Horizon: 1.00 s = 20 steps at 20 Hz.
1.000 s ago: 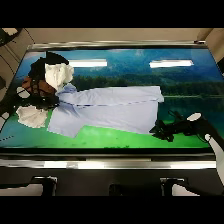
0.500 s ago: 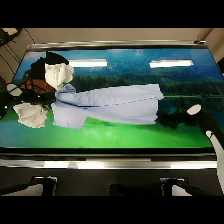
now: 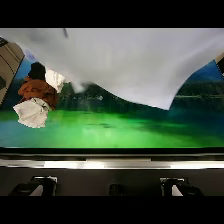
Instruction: Fold the shirts.
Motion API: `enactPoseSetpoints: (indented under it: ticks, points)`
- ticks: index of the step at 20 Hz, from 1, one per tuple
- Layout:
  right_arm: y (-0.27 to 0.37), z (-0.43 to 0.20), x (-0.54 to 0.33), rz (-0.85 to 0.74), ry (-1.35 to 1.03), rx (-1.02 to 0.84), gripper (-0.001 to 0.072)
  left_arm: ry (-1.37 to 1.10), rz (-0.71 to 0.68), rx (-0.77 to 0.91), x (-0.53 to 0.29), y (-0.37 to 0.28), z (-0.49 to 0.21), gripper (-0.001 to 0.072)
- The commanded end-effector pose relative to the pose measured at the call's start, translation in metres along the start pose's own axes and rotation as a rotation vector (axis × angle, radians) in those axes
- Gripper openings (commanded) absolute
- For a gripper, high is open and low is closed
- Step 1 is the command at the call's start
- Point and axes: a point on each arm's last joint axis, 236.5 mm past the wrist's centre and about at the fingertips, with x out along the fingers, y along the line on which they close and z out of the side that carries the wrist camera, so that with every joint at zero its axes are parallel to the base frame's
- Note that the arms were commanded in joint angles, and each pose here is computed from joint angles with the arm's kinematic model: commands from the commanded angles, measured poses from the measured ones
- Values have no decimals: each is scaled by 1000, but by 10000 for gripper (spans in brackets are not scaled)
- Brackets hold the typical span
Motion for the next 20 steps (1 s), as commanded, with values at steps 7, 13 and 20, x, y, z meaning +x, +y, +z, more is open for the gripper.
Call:
enactPoseSetpoints:
  ticks: [7,13,20]
  points:
    - [6,92,-150,-72,-254,-86,44,-270,-56,-1,-120,-41,110,24]
    - [-7,21,-94,-91,48,-18,44,-110,-39,1,-79,-30,65,23]
    - [-40,-252,36,-79,1013,-36,42,757,10,-100,17,21,-247,25]
